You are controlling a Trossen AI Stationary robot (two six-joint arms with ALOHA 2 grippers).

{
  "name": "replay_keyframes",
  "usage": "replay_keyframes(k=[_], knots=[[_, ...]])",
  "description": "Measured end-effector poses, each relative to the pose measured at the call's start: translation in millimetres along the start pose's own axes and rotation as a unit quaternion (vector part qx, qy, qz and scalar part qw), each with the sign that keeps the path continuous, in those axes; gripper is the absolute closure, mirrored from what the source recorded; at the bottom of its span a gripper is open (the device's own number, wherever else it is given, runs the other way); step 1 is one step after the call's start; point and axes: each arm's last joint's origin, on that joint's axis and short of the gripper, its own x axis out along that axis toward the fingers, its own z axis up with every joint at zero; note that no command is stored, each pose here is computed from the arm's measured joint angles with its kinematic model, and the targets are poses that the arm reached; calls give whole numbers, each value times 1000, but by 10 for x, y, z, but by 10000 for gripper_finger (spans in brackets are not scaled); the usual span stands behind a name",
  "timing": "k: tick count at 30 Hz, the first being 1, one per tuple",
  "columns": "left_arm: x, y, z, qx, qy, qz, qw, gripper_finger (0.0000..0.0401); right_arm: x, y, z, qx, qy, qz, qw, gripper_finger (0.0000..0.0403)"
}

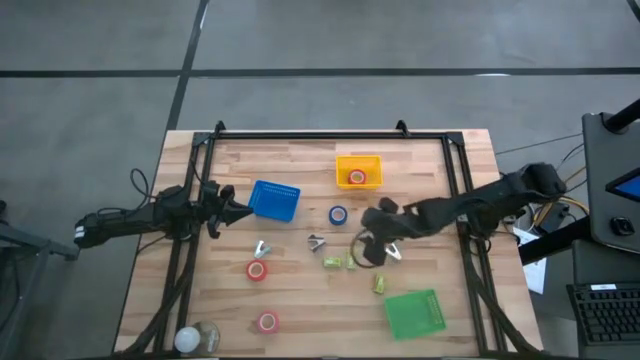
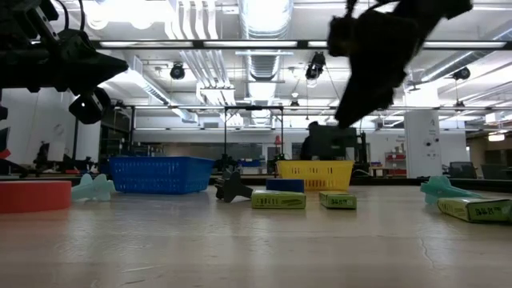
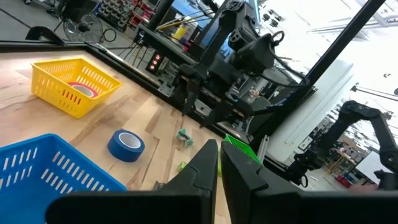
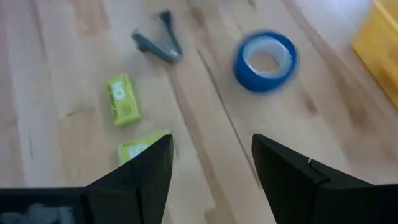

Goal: Pick and place Stapler, Stapler remover, tape
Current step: Put the blue tape into the yellow bin

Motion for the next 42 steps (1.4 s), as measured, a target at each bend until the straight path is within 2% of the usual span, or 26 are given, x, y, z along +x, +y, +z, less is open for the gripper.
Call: replay_keyframes(k=[6, 11, 16, 26, 31, 38, 42], knots=[[0, 0, -1, 0, 0, 0, 1000, 378, 298, 26, 335, -78, 18, -14, 997, 188], [1, 0, -1, 0, 0, 0, 1000, 378, 584, 6, 483, -126, 57, -32, 990, 188], [1, 0, -1, 0, 0, 0, 1000, 378, 838, -74, 574, -142, 81, -49, 985, 188], [1, 1, -1, 0, 1, 0, 1000, 378, 1208, -300, 553, -123, 135, -42, 982, 196], [1, 0, 0, 0, 1, 0, 1000, 378, 1289, -376, 545, -111, 146, -26, 983, 247], [1, 1, -1, 0, 1, 1, 1000, 378, 1208, -378, 549, -108, 150, -19, 983, 367], [1, 1, -1, 0, 1, 1, 1000, 378, 1076, -363, 623, -102, 129, -15, 986, 369]])
